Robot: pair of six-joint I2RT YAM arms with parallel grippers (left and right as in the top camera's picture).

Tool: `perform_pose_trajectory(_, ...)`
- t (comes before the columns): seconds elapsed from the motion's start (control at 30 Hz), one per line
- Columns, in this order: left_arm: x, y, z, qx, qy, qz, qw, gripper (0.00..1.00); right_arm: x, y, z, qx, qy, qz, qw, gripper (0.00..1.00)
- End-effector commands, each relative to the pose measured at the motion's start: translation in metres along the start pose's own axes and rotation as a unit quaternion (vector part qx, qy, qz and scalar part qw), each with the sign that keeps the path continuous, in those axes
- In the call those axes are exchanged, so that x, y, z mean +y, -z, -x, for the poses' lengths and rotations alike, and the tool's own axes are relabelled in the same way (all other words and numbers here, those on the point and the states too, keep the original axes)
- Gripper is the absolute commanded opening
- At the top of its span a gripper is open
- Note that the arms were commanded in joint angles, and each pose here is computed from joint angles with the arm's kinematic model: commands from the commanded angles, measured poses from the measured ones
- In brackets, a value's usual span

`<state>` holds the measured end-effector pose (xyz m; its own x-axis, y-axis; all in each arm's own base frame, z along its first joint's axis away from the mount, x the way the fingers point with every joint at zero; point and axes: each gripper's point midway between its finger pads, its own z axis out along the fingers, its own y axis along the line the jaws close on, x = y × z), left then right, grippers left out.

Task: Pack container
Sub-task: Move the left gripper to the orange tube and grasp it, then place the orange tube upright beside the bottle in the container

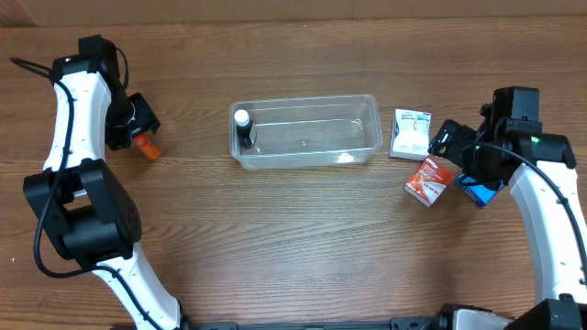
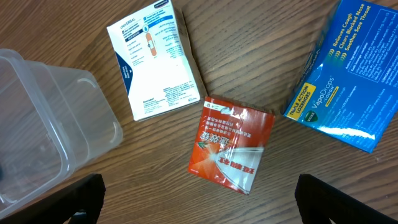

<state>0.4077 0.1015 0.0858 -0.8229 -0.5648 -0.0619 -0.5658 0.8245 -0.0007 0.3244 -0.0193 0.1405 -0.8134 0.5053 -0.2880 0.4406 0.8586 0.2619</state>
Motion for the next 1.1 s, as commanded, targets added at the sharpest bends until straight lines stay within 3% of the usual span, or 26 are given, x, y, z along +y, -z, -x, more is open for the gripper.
perform_pose_trajectory(0.0, -0.005, -0.004, -0.008, 0.016, -0.006, -0.006, 1.0, 0.52, 0.002, 0.007, 0.011, -0.018, -0.001, 0.002, 1.0, 1.0)
perform_pose_trajectory(0.1, -0.004, -0.004, -0.01, 0.021, -0.006, -0.004, 1.0, 0.39, 0.002, 0.007, 0.011, -0.018, -0.001, 0.002, 1.0, 1.0)
perform_pose_trajectory(0.4, -0.004, 0.008, -0.01, 0.021, -0.005, -0.005, 1.0, 0.19, 0.002, 0.007, 0.01, -0.017, -0.001, 0.001, 1.0, 1.0)
perform_pose_trajectory(0.6, -0.037, 0.081, -0.012, -0.06, -0.045, -0.041, 0.996, 0.16, 0.002, 0.007, 0.01, -0.016, -0.001, 0.001, 1.0, 1.0)
perform_pose_trajectory(0.83, -0.105, 0.177, -0.077, -0.152, -0.157, -0.11, 0.97, 0.16, 0.002, 0.007, 0.011, -0.019, 0.0, 0.002, 1.0, 1.0)
perform_pose_trajectory(1.07, -0.152, 0.178, -0.145, -0.12, -0.263, -0.115, 0.95, 0.14, 0.002, 0.007, 0.01, -0.017, -0.001, 0.001, 1.0, 1.0)
